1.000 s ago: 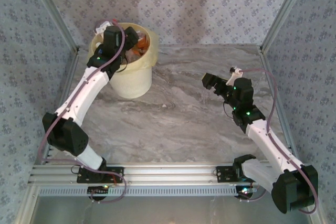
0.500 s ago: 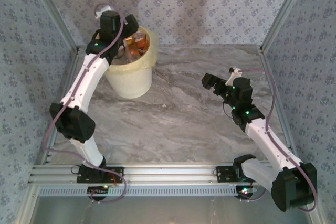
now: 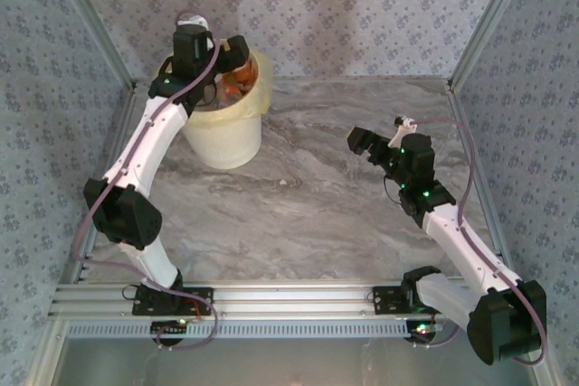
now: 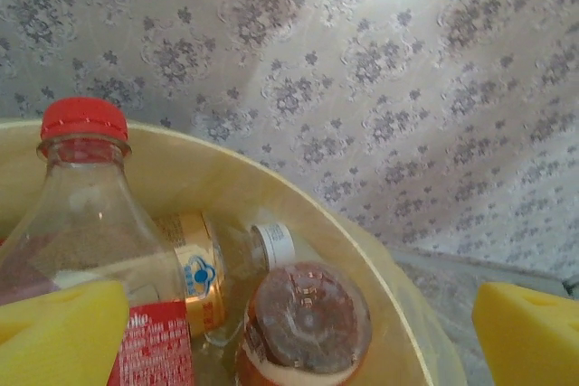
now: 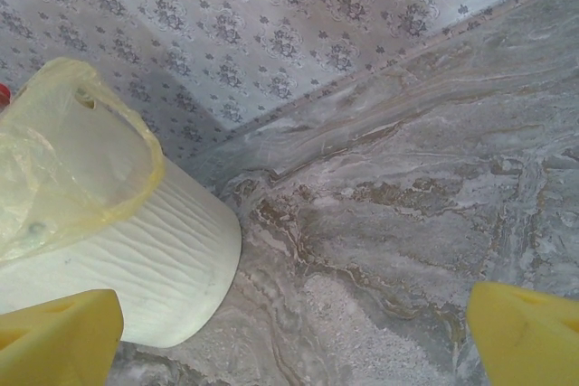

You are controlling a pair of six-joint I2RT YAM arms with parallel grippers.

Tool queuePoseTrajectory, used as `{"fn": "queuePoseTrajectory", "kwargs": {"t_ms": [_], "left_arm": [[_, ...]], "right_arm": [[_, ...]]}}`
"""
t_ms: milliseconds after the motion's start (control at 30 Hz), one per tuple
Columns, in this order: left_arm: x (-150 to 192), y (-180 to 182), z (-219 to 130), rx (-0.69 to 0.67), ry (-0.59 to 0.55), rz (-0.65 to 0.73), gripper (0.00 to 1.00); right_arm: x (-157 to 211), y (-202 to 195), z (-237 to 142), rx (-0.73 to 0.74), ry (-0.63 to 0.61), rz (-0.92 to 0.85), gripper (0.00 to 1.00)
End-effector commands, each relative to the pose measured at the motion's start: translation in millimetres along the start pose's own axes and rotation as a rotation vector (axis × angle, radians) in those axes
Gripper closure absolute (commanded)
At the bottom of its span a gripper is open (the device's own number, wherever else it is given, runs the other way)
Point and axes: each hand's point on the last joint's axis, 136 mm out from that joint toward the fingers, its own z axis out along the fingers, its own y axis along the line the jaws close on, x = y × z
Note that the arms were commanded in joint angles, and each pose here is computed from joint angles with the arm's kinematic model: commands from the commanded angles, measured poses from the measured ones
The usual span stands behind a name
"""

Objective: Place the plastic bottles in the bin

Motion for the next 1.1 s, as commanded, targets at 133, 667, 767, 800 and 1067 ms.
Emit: {"fn": "queuePoseTrajectory", "kwargs": {"t_ms": [133,667,767,800,1067], "left_arm": [[-21.2,-49.0,-95.1,0.275,-0.080,0.135,0.02],[21.2,118.0,-229.4,-0.365,-0.425,0.082,0.02],[46.8,167.3,-242.8,-0.585,-0.442,0.035,0.02],[57.2,183.7,-245.3,-0.657,-0.439,0.020,0.02],[138.0,261.8,-218.5,-0.859,-0.314,-0.003,0.02]], "right_arm": [[-2.0,2.1,-3.3,-0.004,0.004,0.004,0.00],[-25.0,-47.7,-34.9,0.259,-0.074,-0.159,0.00],[-32.1,-73.2,-46.7,0.400,-0.109,-0.177,0.00],[-35.0,-82.8,-51.2,0.450,-0.123,-0.186,0.00],[-30.3,-149.5,-70.7,0.711,-0.126,-0.263,0.00]]}}
